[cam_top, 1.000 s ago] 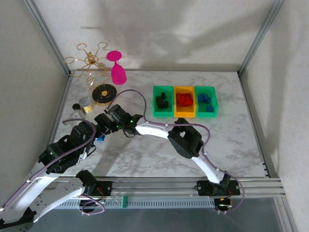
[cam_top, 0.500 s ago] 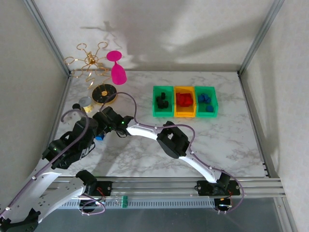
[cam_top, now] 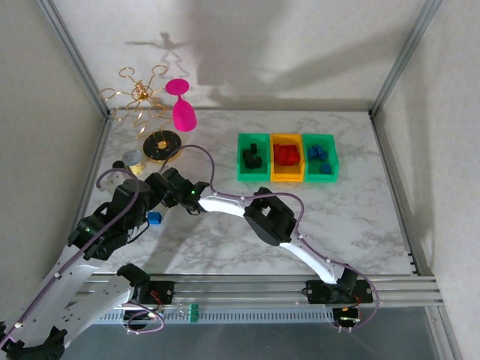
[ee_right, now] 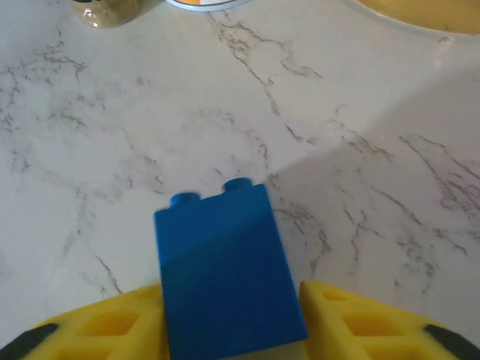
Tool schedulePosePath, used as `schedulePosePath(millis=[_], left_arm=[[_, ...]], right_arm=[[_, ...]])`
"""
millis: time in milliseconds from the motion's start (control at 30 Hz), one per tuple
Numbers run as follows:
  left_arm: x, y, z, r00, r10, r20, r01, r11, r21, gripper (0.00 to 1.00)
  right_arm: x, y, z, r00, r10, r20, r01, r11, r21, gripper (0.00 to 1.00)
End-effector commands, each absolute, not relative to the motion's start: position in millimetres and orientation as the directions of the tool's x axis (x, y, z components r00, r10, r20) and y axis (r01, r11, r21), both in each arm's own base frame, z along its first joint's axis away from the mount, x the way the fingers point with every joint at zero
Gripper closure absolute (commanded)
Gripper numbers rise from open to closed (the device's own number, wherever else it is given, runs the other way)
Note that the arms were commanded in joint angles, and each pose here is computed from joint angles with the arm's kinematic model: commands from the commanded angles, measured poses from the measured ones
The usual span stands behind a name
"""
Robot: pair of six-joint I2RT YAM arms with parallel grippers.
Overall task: Sort the legos into containers by color
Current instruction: Pick up the lego from the middle-left of the table, then place the lego in the container.
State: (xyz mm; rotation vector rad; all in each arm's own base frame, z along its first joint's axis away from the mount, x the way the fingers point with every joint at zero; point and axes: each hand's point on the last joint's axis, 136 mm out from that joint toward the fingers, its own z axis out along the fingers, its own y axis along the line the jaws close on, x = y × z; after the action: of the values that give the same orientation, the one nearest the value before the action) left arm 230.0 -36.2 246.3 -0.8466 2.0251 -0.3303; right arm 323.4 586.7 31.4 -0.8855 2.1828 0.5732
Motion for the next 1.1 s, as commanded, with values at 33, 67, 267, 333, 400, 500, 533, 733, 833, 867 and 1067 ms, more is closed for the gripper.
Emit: schedulePosePath(millis=[33, 67, 267, 333, 400, 500, 533, 733, 833, 867, 1067], left_arm=[[231.5, -39.1, 248.7, -0.382, -0.671, -0.635, -0.418, 0.739, -0.529, 0.0], [231.3, -39.1, 249.5, -0.382, -0.671, -0.635, -0.417, 0.739, -0.53, 0.0], [230.6, -38.9, 255.9, -0.375, -0.674, -0.636, -0.407, 0.736, -0.541, 0.0], [231.0, -41.0, 257.7, -0.379, -0.676, -0.632, -0.399, 0.736, -0.547, 0.0], [231.3, -44.1, 260.7, -0.388, -0.677, -0.626, -0.386, 0.736, -0.557, 0.0], [231.2, -48.4, 267.0, -0.397, -0.675, -0.622, -0.36, 0.738, -0.571, 0.0], [231.4, -49.8, 268.2, -0.4, -0.674, -0.621, -0.352, 0.738, -0.575, 0.0], [237.3, -70.4, 271.6, -0.449, -0.661, -0.602, -0.267, 0.742, -0.615, 0.0], [242.8, -85.1, 267.4, -0.483, -0.65, -0.587, -0.222, 0.74, -0.635, 0.0], [244.8, -90.7, 265.9, -0.495, -0.646, -0.581, -0.206, 0.737, -0.644, 0.0], [251.0, -123.4, 255.2, -0.554, -0.608, -0.568, -0.126, 0.736, -0.665, 0.0]], right_arm=[[321.3, 584.7, 50.9, -0.495, -0.428, -0.756, -0.747, 0.655, 0.119, 0.67], [322.0, 585.5, 55.5, -0.486, -0.426, -0.763, -0.751, 0.65, 0.115, 0.7], [324.4, 582.5, 79.9, -0.451, -0.413, -0.792, -0.76, 0.643, 0.098, 0.78], [324.5, 577.4, 91.5, -0.449, -0.399, -0.799, -0.757, 0.645, 0.103, 0.79], [320.2, 569.8, 101.5, -0.458, -0.386, -0.801, -0.757, 0.641, 0.123, 0.79], [316.9, 548.5, 123.0, -0.465, -0.353, -0.812, -0.742, 0.655, 0.14, 0.8], [316.3, 538.2, 126.3, -0.473, -0.346, -0.81, -0.734, 0.664, 0.145, 0.8], [329.5, 454.9, 152.6, -0.561, -0.248, -0.79, -0.612, 0.767, 0.193, 0.79], [334.1, 407.3, 157.6, -0.592, -0.199, -0.781, -0.532, 0.824, 0.194, 0.79], [335.1, 391.4, 162.2, -0.599, -0.178, -0.78, -0.505, 0.841, 0.196, 0.79], [343.9, 300.6, 165.5, -0.662, -0.089, -0.744, -0.314, 0.934, 0.167, 0.78]])
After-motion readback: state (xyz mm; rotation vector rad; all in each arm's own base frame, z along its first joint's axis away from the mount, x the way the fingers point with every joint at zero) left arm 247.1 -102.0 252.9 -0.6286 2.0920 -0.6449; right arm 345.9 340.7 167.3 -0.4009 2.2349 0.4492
